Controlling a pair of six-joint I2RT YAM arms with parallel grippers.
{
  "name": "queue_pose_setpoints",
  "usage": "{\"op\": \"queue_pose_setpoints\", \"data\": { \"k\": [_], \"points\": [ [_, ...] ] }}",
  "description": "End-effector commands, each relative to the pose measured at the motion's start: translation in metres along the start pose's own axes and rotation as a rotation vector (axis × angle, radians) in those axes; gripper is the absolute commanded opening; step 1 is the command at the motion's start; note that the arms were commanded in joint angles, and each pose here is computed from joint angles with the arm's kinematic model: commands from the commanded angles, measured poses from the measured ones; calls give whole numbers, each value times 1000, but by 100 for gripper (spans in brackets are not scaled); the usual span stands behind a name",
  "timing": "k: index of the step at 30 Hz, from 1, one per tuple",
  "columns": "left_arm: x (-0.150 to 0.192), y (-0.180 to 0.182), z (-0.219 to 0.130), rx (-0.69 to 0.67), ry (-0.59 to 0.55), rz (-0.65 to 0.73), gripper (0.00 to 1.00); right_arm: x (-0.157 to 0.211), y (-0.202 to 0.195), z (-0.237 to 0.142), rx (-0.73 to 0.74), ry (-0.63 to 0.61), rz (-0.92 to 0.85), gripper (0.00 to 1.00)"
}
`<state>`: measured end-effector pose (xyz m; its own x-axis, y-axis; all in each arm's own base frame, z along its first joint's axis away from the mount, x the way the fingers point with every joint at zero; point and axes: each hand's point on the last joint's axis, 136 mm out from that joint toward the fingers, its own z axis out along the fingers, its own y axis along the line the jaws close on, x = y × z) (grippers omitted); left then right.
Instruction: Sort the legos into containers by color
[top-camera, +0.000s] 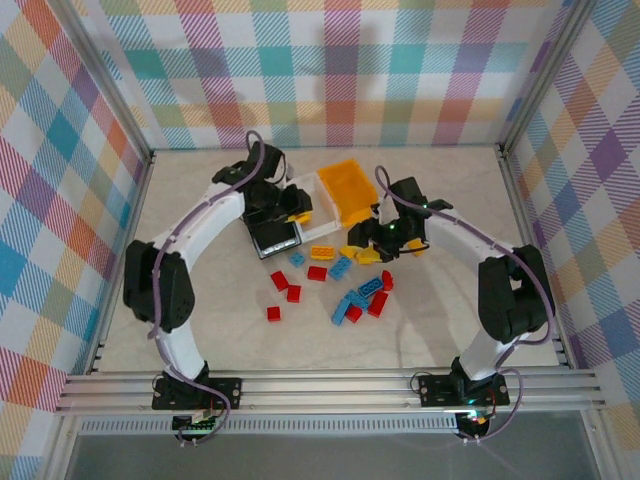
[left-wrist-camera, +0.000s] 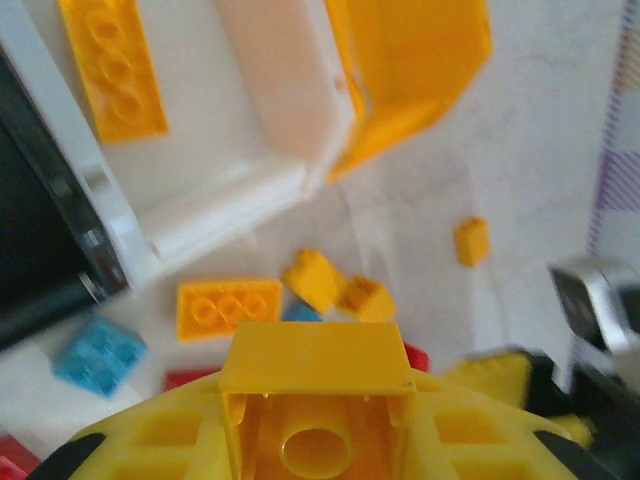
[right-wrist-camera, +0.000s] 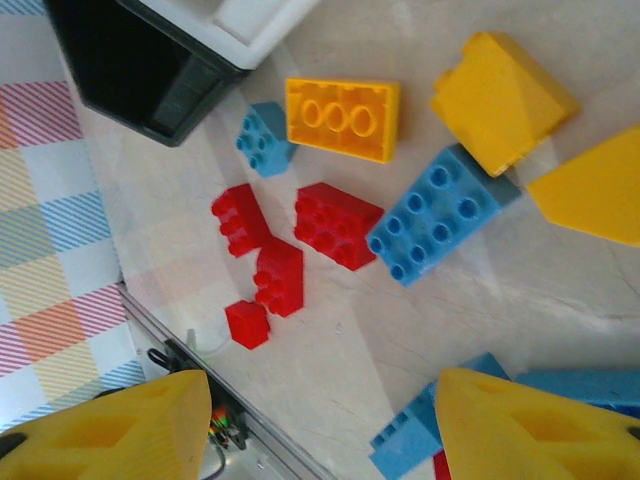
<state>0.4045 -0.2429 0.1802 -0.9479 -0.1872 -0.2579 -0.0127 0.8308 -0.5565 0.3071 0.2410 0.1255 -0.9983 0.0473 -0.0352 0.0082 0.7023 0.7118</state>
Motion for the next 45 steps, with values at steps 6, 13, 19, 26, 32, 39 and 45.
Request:
{"op": "queue_pose_setpoints", "data": {
  "k": [6, 13, 19, 26, 32, 39, 45],
  "points": [
    [-38, 18, 43, -286, -16, 152, 11, 20, -5, -23, 84, -4, -50, 64],
    [-54, 32, 77, -379, -6, 153, 11, 24, -13, -28, 145, 0, -94, 65],
    [-57, 38, 95, -402, 15, 152, 15, 22, -18, -28, 173, 6, -104, 65],
    [-52, 40, 108, -384, 46, 133, 27, 12, -40, -23, 296, 33, -72, 67],
    [-58, 25, 94, -340, 16, 130, 46, -6, -57, -5, 361, 73, -61, 68],
    [-56, -5, 56, -278, -15, 132, 67, -27, -68, 15, 393, 98, -82, 67],
    [-38, -25, 23, -232, -24, 154, 73, -36, -71, 28, 424, 127, -142, 67]
  ]
}}
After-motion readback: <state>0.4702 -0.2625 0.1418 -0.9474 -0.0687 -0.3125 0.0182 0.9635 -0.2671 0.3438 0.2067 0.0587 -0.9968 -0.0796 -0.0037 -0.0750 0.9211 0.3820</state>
